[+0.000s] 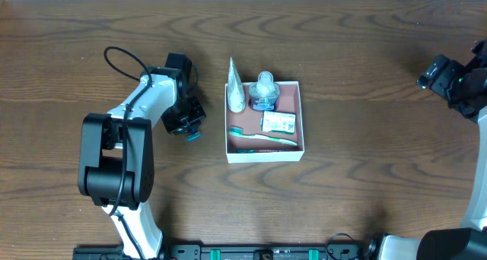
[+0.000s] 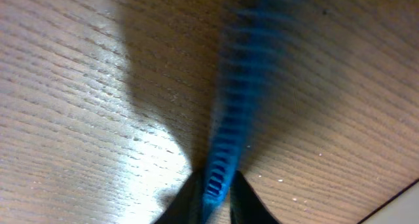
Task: Pack container
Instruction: 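Move the left gripper to the blue razor and grasp it, then carry the blue razor over the box and lower it inside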
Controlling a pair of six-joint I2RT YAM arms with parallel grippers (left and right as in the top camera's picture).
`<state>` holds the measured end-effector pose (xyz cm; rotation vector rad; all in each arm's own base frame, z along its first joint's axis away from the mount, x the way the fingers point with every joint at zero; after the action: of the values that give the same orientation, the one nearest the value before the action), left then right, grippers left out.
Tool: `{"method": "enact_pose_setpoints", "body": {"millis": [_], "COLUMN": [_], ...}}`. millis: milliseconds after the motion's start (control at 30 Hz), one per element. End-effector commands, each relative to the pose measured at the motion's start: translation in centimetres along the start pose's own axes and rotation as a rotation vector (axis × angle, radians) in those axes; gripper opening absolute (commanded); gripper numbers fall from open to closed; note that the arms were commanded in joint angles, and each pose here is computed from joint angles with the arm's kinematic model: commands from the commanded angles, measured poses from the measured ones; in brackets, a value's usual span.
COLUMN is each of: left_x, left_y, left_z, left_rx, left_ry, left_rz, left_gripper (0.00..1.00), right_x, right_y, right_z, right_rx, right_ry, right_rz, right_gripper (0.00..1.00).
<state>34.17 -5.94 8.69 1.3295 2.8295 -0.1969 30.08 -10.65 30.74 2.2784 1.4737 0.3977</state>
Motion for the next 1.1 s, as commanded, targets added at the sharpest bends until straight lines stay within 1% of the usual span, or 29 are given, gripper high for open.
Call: {"method": "enact_pose_setpoints", "body": {"millis": [0, 67, 233, 367, 467, 600, 667, 767, 833, 967, 1067], "left_x": [0.2, 0.1, -0.5, -1.4, -1.9, -1.6, -1.2, -1.0, -1.2, -2.4, -3.4], "left_y": [0.0, 0.1, 0.3, 0.4, 0.0, -1.5, -2.8, -5.3, -7.7, -12.8, -15.7], "left_z": [0.4, 0.1, -2.4, -6.8, -11.1, -16.6, -18.9, -21.7, -23.1, -24.4, -24.2], "left_rx": [0.010, 0.007, -0.021, -0.080, -0.153, -0.273, -0.337, -0.423, -0.467, -0.488, -0.493], "left_ry": [0.017, 0.013, -0.012, -0.061, -0.118, -0.208, -0.249, -0.290, -0.324, -0.406, -0.410], "left_rz": [0.035, 0.052, 0.180, 0.260, 0.315, 0.382, 0.447, 0.613, 0.763, 1.097, 1.307], "left_gripper": [0.07, 0.07, 0.06, 0.06, 0.06, 0.06, 0.06, 0.06, 0.06, 0.06, 0.06], "right_x": [-0.2, -0.2, -0.2, -0.2, -0.2, -0.2, -0.2, -0.2, -0.2, -0.2, -0.2], "right_y": [0.2, 0.2, 0.2, 0.2, 0.2, 0.2, 0.2, 0.2, 0.2, 0.2, 0.2], "right_z": [-0.7, -0.7, -0.7, -0.7, -0.7, -0.7, -0.7, -0.7, -0.7, -0.7, -0.7], "right_rx": [-0.022, -0.022, -0.022, -0.022, -0.022, -0.022, -0.022, -0.022, -0.022, -0.022, -0.022], "right_ry": [-0.001, -0.001, -0.001, -0.001, -0.001, -0.001, -0.001, -0.001, -0.001, -0.001, -0.001], "right_rz": [0.015, 0.015, 0.015, 0.015, 0.015, 0.015, 0.015, 0.015, 0.015, 0.015, 0.015], "right_gripper": [0.99, 0.99, 0.99, 0.99, 0.99, 0.99, 0.99, 0.99, 0.99, 0.99, 0.99]}}
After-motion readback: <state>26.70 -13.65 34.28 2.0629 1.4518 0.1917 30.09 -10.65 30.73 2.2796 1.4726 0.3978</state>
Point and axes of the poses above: each gripper's point midway between its finger pads, its own z axis out along the fingers, its own x axis along the line the jaws close on, y = z × x, the point moved 9 cm from there along -z, back along the fingers, and after that the axes turned 14 degrees about -z, right-handed, at the moved point
